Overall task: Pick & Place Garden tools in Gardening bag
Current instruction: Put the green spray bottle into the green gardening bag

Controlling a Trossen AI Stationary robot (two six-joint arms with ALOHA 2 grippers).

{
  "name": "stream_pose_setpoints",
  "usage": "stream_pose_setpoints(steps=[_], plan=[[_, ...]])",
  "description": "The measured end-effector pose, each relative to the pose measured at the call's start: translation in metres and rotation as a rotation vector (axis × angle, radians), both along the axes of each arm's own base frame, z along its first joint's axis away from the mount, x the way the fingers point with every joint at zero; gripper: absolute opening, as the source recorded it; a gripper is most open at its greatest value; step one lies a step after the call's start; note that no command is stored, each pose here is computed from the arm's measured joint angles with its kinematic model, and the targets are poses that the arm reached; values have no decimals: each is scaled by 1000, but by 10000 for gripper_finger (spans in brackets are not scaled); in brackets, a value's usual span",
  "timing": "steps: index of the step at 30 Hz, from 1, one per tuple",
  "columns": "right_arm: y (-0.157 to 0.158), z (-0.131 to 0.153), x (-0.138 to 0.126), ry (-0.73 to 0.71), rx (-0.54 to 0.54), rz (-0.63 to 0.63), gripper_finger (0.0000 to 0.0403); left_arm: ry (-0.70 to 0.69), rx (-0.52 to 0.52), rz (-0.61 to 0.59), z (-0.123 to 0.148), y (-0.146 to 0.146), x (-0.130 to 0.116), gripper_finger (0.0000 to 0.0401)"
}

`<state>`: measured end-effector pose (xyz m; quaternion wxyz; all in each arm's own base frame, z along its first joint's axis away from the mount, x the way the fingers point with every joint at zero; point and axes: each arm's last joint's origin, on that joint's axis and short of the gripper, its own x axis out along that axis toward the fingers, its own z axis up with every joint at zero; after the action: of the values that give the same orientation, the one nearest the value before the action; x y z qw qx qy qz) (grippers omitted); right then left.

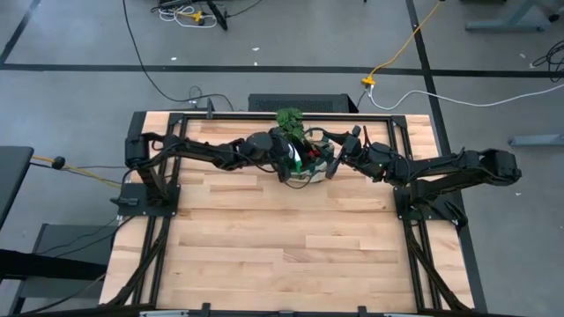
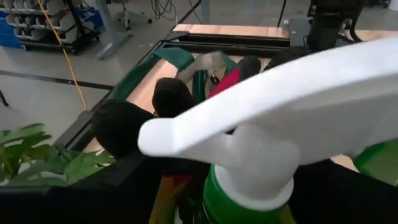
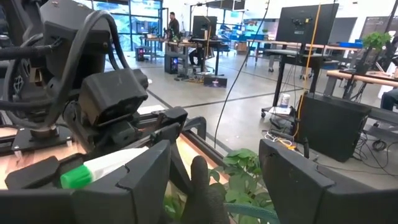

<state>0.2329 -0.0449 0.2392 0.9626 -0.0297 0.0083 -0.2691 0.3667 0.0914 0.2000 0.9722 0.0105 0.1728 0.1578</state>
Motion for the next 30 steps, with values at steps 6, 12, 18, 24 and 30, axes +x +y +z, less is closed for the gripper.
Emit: stream_pose_setpoints(steps=[6, 12, 18, 24, 30], plan=[[0, 0, 0, 2, 0, 0, 247, 9, 22, 13, 10, 0, -5, 299], [0, -1, 0, 10, 1, 1, 247, 39, 23, 36, 20, -1, -13, 299], [0, -2, 0, 15, 4, 0, 247, 86, 22, 56, 28, -3, -22, 299], [0, -2, 0, 16, 5, 1, 247, 139, 12, 60, 26, -4, -26, 297], [0, -2, 0, 17, 7, 0, 247, 189, 6, 78, 22, -4, -29, 292]])
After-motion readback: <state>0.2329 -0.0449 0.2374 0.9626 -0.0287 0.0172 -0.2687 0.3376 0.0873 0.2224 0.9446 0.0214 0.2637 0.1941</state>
